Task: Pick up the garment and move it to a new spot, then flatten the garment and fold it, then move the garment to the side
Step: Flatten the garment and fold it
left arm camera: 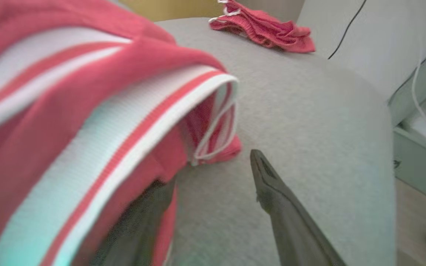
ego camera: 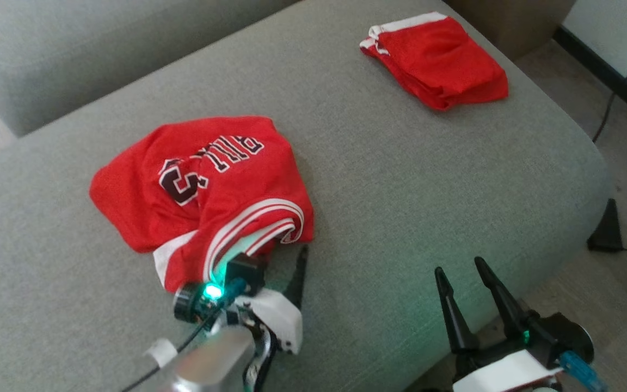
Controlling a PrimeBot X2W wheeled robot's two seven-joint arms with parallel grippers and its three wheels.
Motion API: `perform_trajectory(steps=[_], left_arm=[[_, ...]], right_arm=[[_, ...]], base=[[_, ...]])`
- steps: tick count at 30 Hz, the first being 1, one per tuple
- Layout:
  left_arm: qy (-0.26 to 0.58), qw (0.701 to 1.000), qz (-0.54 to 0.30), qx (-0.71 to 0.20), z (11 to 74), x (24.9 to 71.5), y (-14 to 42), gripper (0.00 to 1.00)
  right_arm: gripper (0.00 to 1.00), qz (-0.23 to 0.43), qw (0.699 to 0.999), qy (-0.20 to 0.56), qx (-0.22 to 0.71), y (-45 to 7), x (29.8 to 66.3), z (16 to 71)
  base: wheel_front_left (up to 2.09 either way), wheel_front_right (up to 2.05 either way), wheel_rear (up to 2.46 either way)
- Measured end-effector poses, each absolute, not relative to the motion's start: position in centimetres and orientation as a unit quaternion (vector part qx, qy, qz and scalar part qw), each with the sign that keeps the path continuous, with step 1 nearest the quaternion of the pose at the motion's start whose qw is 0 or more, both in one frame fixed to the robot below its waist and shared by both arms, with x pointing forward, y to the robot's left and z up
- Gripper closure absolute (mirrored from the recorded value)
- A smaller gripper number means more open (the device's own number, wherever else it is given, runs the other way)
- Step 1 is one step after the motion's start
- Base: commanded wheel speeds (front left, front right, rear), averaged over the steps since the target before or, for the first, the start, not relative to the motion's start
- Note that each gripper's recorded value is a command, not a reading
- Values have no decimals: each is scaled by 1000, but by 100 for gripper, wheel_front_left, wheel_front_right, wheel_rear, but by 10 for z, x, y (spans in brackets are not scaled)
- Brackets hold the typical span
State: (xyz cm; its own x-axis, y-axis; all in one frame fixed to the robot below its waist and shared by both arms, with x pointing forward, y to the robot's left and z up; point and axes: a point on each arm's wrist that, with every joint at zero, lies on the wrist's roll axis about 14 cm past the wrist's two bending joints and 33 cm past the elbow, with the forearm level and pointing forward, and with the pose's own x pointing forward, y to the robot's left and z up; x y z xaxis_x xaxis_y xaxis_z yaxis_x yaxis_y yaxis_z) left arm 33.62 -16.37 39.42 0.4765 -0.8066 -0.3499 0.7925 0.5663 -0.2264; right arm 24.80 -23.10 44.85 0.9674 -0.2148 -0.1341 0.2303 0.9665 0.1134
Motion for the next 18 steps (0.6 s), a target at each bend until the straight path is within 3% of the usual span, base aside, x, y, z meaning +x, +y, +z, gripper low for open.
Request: perform_trajectory(steps=[7, 8, 10, 14, 18], left_arm=[[185, 872, -454, 3, 404, 365, -173, 0], [182, 869, -459, 0, 406, 365, -175, 18], [185, 855, -485, -7, 407, 355, -181, 100], [190, 824, -533, -27, 416, 332, -193, 100], [129, 804, -578, -53, 471, 333, -218, 100]], right_arm=[[0, -111, 990, 61, 64, -232, 260, 450], [0, -110, 990, 59, 63, -232, 262, 451], [0, -109, 990, 59, 64, -231, 262, 451], [0, -109, 990, 55, 66, -231, 261, 452], [0, -107, 991, 42, 70, -230, 262, 458]], base=[[0, 0, 0], [0, 0, 0], [0, 0, 0], [0, 0, 0], [0, 0, 0]])
